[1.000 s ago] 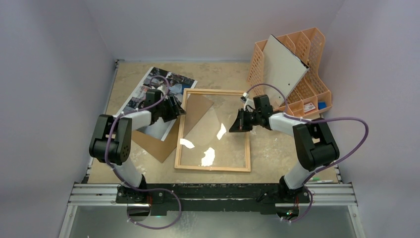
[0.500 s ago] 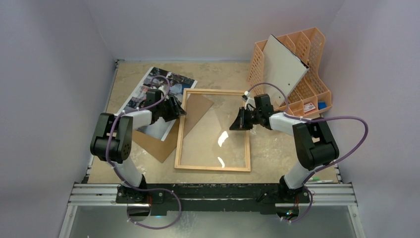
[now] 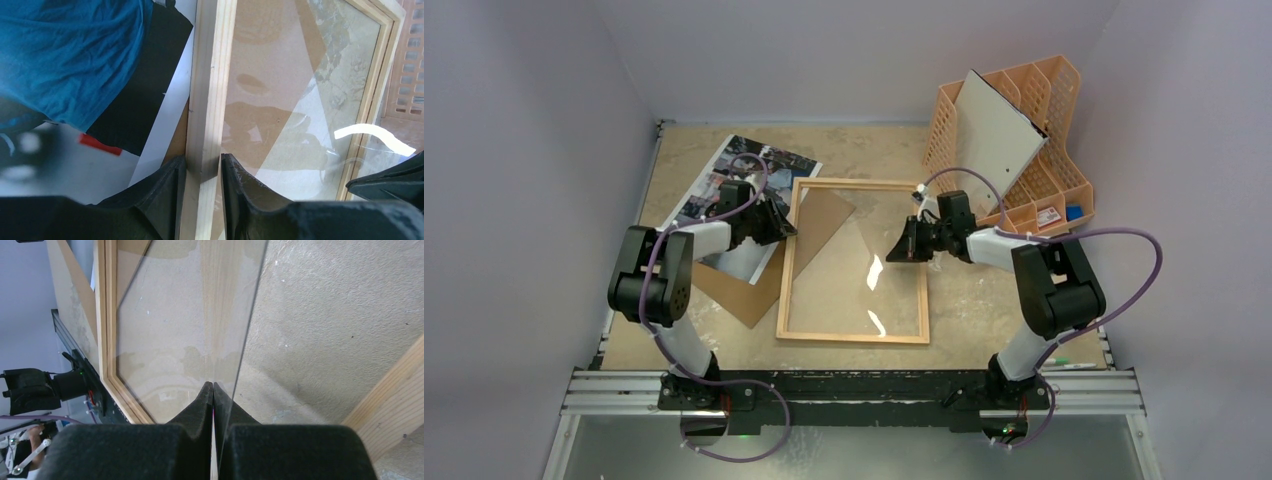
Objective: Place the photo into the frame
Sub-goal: Place the photo frame item in the photo frame.
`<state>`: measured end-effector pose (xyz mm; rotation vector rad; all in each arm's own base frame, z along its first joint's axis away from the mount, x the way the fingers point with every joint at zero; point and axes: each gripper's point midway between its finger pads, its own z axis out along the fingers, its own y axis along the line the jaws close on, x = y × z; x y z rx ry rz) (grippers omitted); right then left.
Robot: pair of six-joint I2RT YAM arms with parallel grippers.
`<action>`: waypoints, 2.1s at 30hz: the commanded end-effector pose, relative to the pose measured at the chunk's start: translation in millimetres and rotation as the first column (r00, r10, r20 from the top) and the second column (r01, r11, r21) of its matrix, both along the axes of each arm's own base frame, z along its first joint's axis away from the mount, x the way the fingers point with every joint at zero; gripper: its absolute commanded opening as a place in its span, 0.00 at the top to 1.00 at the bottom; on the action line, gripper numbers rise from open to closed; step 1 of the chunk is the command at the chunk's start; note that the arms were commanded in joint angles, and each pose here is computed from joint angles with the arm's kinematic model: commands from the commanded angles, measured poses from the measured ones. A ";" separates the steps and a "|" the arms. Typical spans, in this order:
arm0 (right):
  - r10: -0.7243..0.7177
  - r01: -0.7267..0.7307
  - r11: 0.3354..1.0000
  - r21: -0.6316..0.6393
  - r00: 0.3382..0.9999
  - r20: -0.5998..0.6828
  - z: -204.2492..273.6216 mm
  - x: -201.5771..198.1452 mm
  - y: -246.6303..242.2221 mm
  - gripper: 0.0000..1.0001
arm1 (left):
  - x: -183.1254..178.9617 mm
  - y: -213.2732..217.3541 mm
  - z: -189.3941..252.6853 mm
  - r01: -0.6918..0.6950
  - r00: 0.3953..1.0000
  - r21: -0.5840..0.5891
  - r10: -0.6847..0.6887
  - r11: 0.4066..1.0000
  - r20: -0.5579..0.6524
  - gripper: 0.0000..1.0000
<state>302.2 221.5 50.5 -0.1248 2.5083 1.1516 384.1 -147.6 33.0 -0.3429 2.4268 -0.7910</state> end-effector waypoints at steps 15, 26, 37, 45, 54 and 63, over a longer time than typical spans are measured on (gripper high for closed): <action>0.046 -0.072 0.991 0.115 0.975 0.216 36.8 5.6 12.0 1.00 | 6.1 -5.3 5.2 0.024 1.000 -0.005 -0.024 1.000 0.011 0.66; -0.022 0.005 0.996 0.085 0.980 0.196 25.2 14.7 6.0 1.00 | 5.4 -5.5 6.8 0.028 1.000 -0.005 -0.028 1.000 0.013 0.64; -0.039 0.022 0.995 0.096 0.982 0.183 18.2 14.9 6.4 1.00 | 4.9 -5.7 4.9 0.030 1.000 -0.005 -0.030 1.000 0.008 0.65; -0.035 0.022 0.996 0.082 0.986 0.164 8.2 12.3 5.6 0.93 | 4.2 -5.5 3.1 0.029 1.000 -0.005 -0.029 1.000 0.003 0.66; -0.061 0.053 0.997 0.061 0.990 0.125 11.4 13.3 3.2 0.68 | 6.3 -2.6 7.6 0.016 1.000 0.010 -0.016 1.000 0.015 0.66; -0.110 0.110 0.994 0.012 0.989 0.098 22.1 21.5 -3.1 0.34 | 8.2 -3.5 18.2 0.013 1.000 0.003 -0.013 1.000 0.019 0.65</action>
